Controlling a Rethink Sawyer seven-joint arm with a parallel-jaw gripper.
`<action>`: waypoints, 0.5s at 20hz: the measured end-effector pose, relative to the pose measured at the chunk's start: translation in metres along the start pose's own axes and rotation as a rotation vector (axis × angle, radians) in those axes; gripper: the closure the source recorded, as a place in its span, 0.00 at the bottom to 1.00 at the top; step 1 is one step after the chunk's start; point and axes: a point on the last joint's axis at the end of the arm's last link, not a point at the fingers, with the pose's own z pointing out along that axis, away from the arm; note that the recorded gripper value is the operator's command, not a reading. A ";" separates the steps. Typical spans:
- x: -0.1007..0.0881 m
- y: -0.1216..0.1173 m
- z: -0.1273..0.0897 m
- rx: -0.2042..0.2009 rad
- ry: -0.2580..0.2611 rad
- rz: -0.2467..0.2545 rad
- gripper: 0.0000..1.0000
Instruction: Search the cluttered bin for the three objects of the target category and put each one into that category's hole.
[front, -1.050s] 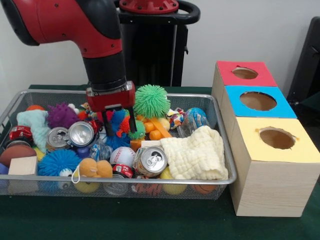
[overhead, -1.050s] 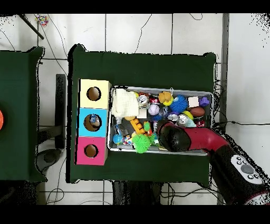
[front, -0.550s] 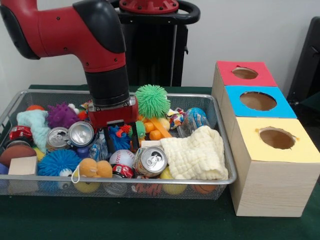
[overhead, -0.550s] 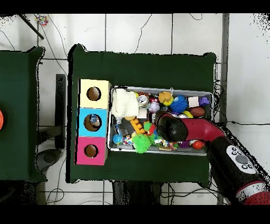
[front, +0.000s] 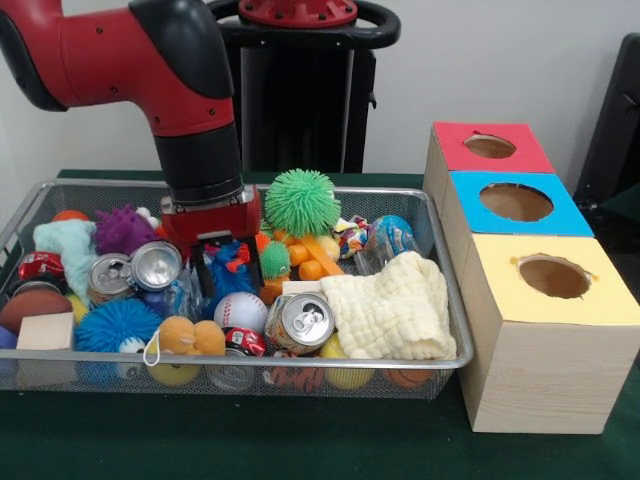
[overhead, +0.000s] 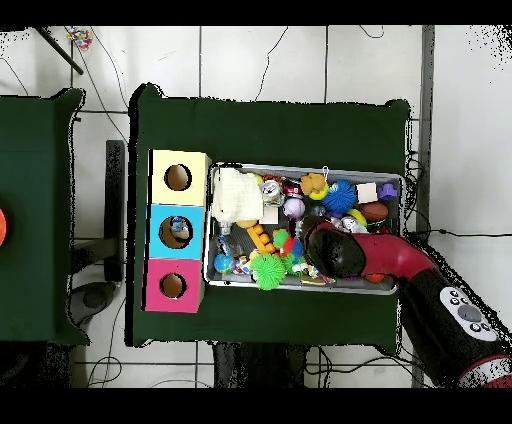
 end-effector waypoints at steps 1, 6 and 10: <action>0.002 -0.002 -0.001 -0.001 -0.002 0.005 0.00; 0.007 -0.013 -0.004 -0.005 -0.011 0.028 0.00; 0.003 -0.020 -0.008 -0.013 -0.031 0.045 0.00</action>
